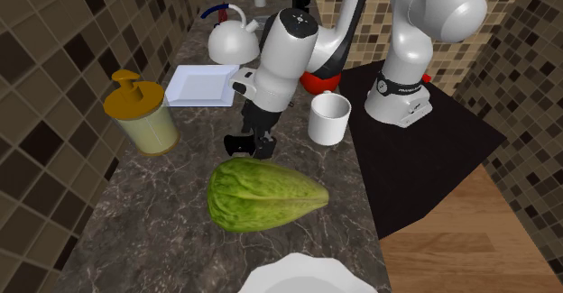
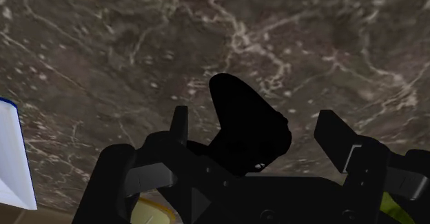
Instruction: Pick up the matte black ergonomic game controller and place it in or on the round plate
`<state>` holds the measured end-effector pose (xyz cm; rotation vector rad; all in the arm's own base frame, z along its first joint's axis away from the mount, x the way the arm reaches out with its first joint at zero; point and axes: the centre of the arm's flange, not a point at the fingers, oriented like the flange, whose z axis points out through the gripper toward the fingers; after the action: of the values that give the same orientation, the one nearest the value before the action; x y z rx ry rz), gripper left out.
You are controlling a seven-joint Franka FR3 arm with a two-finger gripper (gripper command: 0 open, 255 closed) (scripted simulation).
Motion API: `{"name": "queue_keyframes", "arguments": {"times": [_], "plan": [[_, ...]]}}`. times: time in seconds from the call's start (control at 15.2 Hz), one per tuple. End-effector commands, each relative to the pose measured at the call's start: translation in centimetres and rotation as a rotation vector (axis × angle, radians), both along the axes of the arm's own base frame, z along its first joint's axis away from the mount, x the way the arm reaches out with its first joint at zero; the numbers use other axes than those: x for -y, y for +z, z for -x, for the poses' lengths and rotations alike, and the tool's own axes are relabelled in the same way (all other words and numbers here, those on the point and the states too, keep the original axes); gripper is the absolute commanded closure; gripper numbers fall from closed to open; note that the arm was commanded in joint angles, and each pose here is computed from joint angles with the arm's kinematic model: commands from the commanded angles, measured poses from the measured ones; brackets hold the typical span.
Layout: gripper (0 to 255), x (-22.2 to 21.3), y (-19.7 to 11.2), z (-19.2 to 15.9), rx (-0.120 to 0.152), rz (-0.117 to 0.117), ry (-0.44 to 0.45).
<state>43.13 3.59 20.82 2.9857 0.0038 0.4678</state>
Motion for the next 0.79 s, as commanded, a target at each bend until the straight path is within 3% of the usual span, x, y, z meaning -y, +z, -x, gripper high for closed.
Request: {"name": "queue_keyframes", "arguments": {"times": [0.0,0.07,0.73], "plan": [[0,0.0,0.0,0.0,0.0,0.0,0.0],[255,0.0,0.0,0.0,0.0,0.0,0.0],[255,0.0,0.52,0.0,0.0,0.0,0.0]]}}
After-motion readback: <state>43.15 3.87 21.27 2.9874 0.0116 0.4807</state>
